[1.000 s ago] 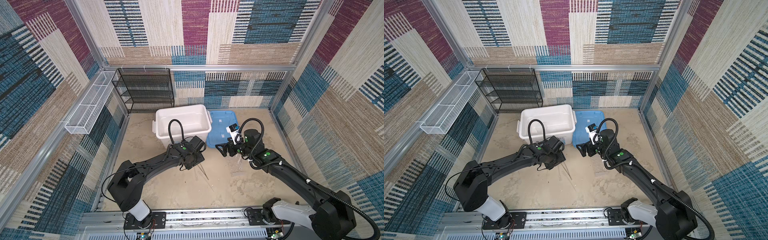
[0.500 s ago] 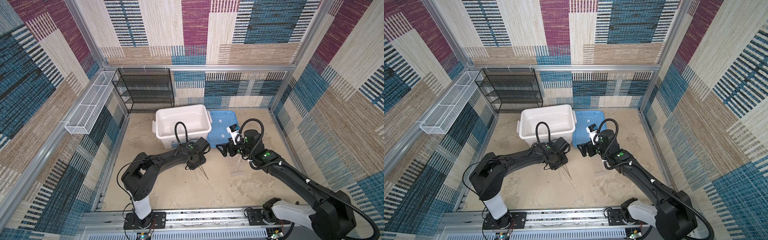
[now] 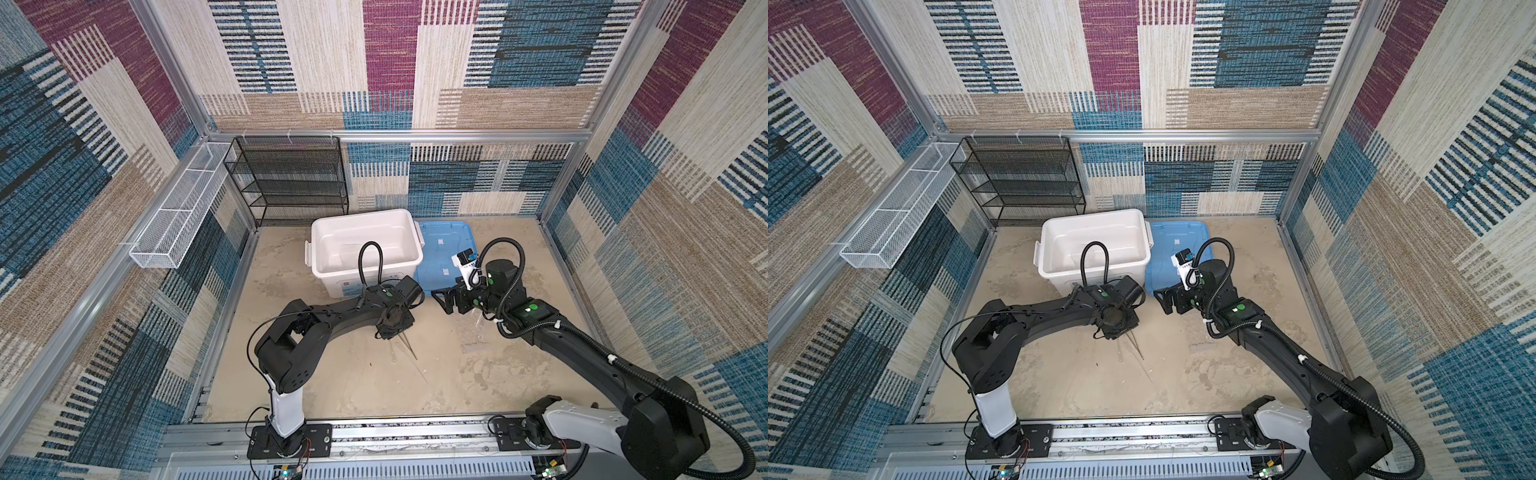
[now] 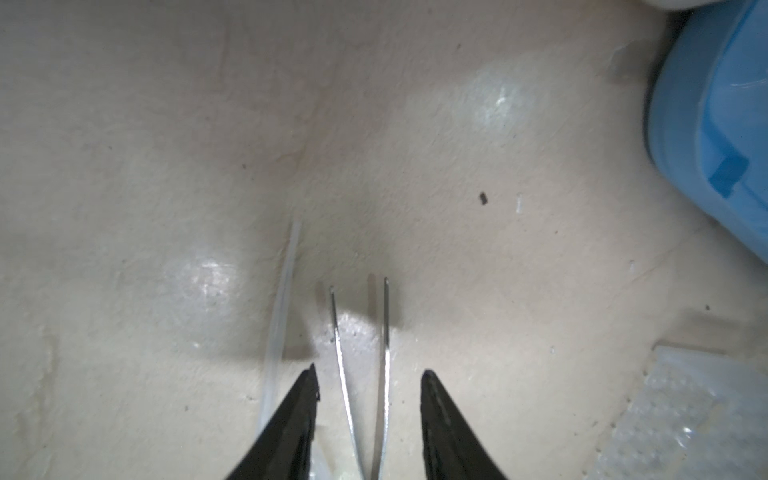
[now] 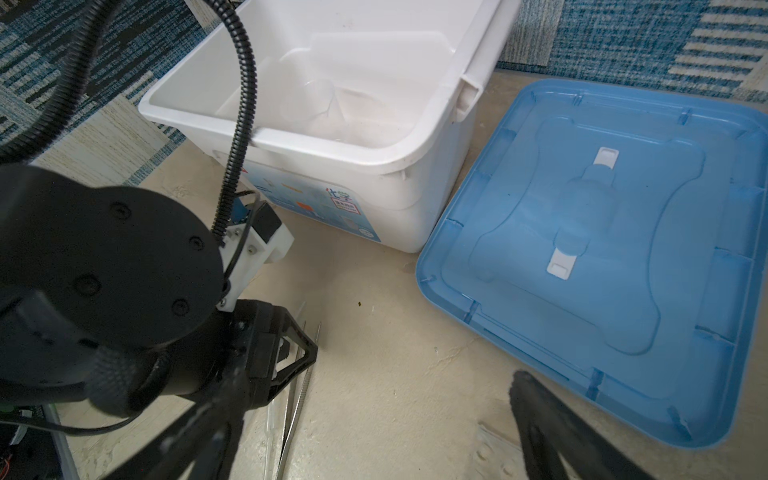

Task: Organize the chemistry lab equipment
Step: 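Close the left gripper on the metal tweezers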

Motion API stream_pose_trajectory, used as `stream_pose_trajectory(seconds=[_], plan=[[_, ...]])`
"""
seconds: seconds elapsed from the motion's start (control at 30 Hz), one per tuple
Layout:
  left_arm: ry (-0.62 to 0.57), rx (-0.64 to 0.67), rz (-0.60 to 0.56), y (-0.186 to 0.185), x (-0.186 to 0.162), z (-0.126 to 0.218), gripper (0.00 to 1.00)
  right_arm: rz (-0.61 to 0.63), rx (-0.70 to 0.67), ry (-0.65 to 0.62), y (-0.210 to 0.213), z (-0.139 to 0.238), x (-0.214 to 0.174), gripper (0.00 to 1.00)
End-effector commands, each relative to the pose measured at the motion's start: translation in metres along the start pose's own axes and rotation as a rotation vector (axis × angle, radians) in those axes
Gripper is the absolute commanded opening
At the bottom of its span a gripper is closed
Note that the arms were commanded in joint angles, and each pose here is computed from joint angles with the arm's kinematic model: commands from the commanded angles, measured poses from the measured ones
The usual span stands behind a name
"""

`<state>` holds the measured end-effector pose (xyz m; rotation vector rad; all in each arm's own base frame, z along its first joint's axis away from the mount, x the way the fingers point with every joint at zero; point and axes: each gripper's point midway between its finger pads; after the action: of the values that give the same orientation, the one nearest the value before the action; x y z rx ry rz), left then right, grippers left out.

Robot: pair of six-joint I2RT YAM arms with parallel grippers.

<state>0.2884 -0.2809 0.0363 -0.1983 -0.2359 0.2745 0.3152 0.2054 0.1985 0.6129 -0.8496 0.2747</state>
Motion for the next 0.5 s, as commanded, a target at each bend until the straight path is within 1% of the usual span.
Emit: stream_pose_trajectory(seconds=[0.0, 0.3, 0.47], plan=[[-0.001, 0.03, 0.033, 0.0038, 0.0002, -0.0033, 0.4, 0.012, 0.009, -0.018, 0.0019, -0.0015, 0.004, 1.0], [0.021, 0.038, 0.029, 0.0034, -0.003, -0.0116, 0.39, 0.012, 0.006, -0.018, 0.0011, -0.0012, 0.0033, 1.0], [0.021, 0.036, 0.022, 0.0023, -0.0024, -0.0111, 0.35, 0.011, 0.005, -0.013, 0.0004, -0.0028, 0.0021, 1.0]])
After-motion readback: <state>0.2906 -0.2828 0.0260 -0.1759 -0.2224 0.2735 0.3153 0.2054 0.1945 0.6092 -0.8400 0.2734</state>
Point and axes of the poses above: each gripper's point midway between its finger pads, its own z axis back along the fingers, its own y axis along the line the jaws close on, x = y × z, and after that the axes turned 11 degrees about -z, right-handed
